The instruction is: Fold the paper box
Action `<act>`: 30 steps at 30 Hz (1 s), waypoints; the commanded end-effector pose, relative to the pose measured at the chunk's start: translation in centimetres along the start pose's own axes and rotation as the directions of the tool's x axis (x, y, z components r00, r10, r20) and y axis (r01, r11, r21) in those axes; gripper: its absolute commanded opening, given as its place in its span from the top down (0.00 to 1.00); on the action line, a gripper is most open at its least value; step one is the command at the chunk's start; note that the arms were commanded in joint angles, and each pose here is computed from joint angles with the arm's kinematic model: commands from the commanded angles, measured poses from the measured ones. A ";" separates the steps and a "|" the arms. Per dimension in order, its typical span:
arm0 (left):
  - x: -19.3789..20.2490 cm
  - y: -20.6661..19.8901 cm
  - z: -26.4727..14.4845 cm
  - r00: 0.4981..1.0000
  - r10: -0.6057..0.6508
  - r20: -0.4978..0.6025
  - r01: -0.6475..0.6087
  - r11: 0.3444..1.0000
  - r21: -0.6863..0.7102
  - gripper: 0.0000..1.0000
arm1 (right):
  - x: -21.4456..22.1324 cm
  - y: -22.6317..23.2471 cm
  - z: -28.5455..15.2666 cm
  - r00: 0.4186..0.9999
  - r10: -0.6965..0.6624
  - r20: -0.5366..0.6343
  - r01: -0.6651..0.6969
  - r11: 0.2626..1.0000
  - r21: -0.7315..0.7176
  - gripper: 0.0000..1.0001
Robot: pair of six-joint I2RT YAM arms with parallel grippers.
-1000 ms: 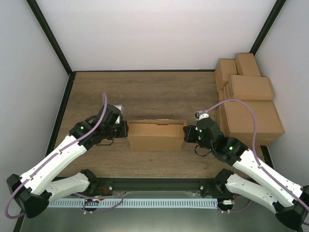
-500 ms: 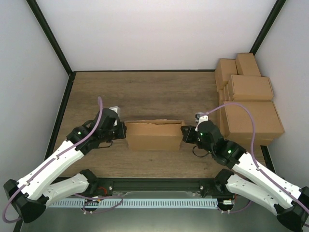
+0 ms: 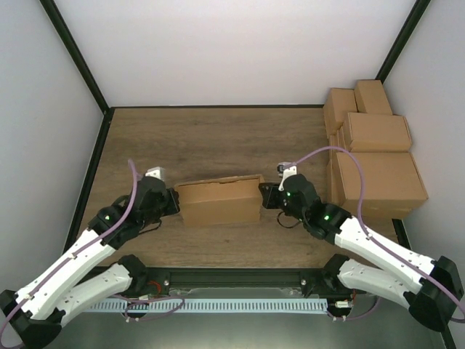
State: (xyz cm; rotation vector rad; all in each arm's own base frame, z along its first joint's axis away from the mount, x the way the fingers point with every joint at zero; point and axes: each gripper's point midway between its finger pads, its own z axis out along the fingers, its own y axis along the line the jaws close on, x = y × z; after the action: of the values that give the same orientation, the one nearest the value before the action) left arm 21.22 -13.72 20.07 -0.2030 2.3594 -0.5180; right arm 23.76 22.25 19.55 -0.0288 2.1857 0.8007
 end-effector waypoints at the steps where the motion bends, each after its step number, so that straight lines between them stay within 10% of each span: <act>1: 2.6 0.0 1.0 0.995 -0.028 -0.091 0.030 0.999 0.021 0.96 | 7.1 -2.0 1.0 0.955 -0.070 -0.288 0.084 0.996 0.037 0.89; 13: 2.8 -0.7 0.8 0.993 -0.016 -0.115 0.023 0.998 0.055 0.96 | 6.0 -1.6 -2.1 0.948 -0.110 -0.300 0.127 0.991 0.039 0.64; 17: 2.7 -1.6 0.8 0.992 -0.001 -0.126 0.014 0.995 0.095 0.96 | 4.7 -1.1 -2.9 0.955 -0.092 -0.282 0.113 0.992 0.059 0.23; 30: 2.4 -2.3 0.6 0.991 0.014 -0.133 0.001 0.994 0.112 0.96 | -2.7 0.6 -4.5 0.990 -0.002 -0.143 0.021 0.991 0.133 0.00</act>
State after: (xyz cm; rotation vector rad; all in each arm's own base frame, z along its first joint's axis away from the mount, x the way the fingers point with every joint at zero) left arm 20.99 -16.45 20.13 -0.1530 2.3765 -0.6779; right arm 21.36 21.13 22.43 -0.1229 2.3762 0.7012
